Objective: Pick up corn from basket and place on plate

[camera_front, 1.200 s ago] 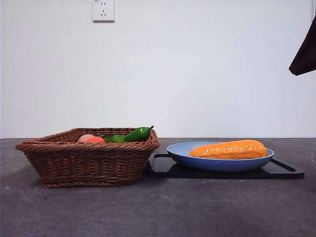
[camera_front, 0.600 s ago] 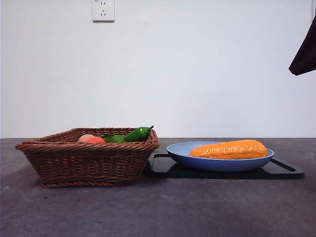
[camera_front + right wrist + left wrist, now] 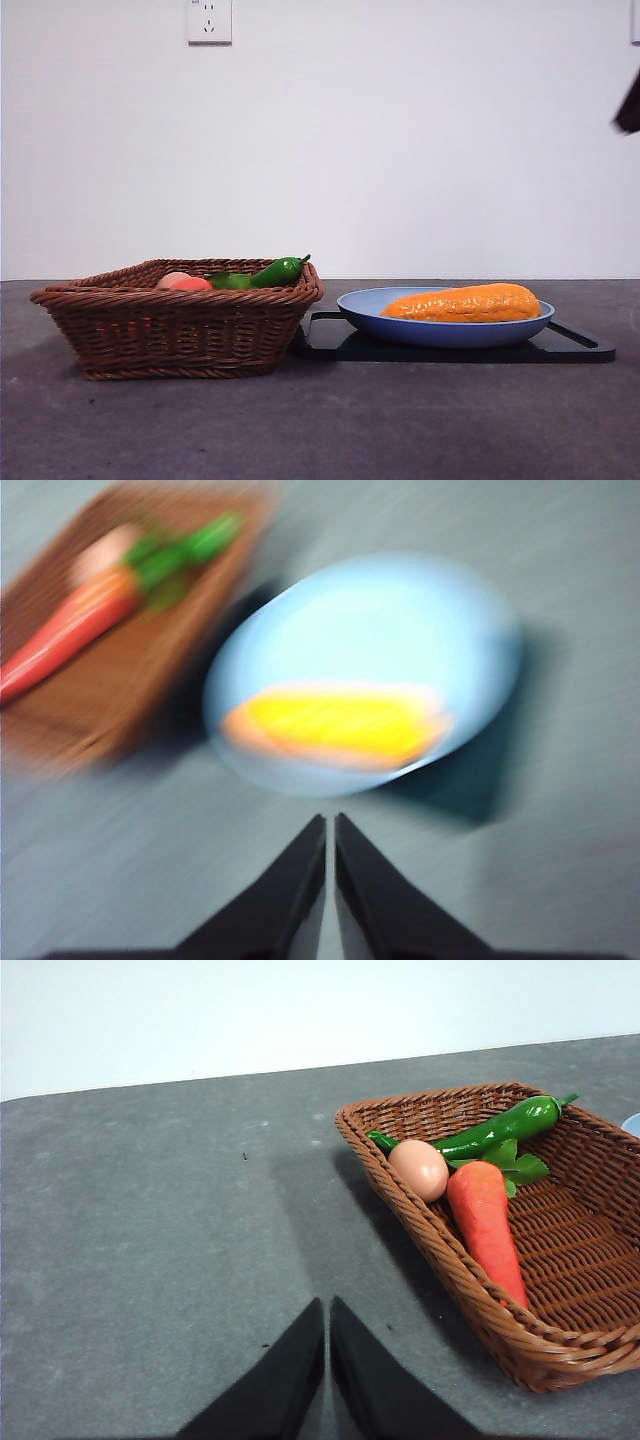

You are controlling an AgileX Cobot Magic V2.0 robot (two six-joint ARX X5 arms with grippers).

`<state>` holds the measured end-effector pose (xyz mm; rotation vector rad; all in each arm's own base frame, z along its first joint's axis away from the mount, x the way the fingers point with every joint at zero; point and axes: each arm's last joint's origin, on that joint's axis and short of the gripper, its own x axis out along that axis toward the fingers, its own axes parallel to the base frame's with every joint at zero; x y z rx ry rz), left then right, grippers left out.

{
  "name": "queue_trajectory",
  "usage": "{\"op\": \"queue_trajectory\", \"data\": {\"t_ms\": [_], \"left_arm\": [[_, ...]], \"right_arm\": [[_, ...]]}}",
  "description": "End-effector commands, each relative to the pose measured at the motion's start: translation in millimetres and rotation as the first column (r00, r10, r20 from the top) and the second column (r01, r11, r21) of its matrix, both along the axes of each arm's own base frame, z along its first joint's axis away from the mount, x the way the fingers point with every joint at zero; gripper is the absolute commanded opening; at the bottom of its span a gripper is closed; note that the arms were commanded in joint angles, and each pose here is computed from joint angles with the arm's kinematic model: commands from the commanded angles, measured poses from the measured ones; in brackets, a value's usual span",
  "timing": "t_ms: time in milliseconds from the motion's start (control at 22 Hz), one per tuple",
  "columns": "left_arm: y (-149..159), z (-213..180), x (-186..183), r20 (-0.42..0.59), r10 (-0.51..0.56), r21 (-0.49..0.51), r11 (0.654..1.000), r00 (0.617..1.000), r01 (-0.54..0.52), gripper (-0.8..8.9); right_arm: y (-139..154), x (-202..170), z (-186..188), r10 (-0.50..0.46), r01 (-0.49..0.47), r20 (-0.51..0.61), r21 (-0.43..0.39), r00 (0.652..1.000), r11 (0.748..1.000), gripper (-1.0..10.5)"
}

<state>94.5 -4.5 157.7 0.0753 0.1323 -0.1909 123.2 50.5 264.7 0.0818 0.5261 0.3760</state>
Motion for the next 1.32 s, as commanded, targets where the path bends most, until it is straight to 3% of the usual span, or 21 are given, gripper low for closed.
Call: {"op": "queue_trajectory", "data": {"t_ms": [45,272,454,908,1317], "left_arm": [[0.3,-9.5,0.8,-0.041,0.003,-0.003,1.000,0.999,-0.003,0.08],[0.3,-9.5,0.8,-0.041,0.003,-0.003,1.000,0.999,-0.003,0.08],[0.3,-9.5,0.8,-0.042,0.003,-0.003,1.000,0.999,-0.003,0.08],[0.3,-9.5,0.8,-0.041,0.003,-0.003,1.000,0.999,-0.003,0.08],[0.3,-9.5,0.8,-0.041,0.003,-0.003,1.000,0.999,-0.003,0.08]], "right_arm": [[-12.8,-1.4,-1.7,-0.062,0.064,0.098,-0.014,0.993,0.998,0.0],[-41.6,-14.5,-37.0,-0.254,0.264,0.352,0.019,0.901,0.964,0.0],[-49.7,-22.4,-69.9,-0.312,0.333,0.408,0.020,0.858,0.943,0.0],[-51.7,-26.3,-97.6,-0.321,0.354,0.427,0.003,0.845,0.935,0.0],[-51.6,-27.2,-115.0,-0.323,0.353,0.356,-0.023,0.877,0.935,0.0]]}}
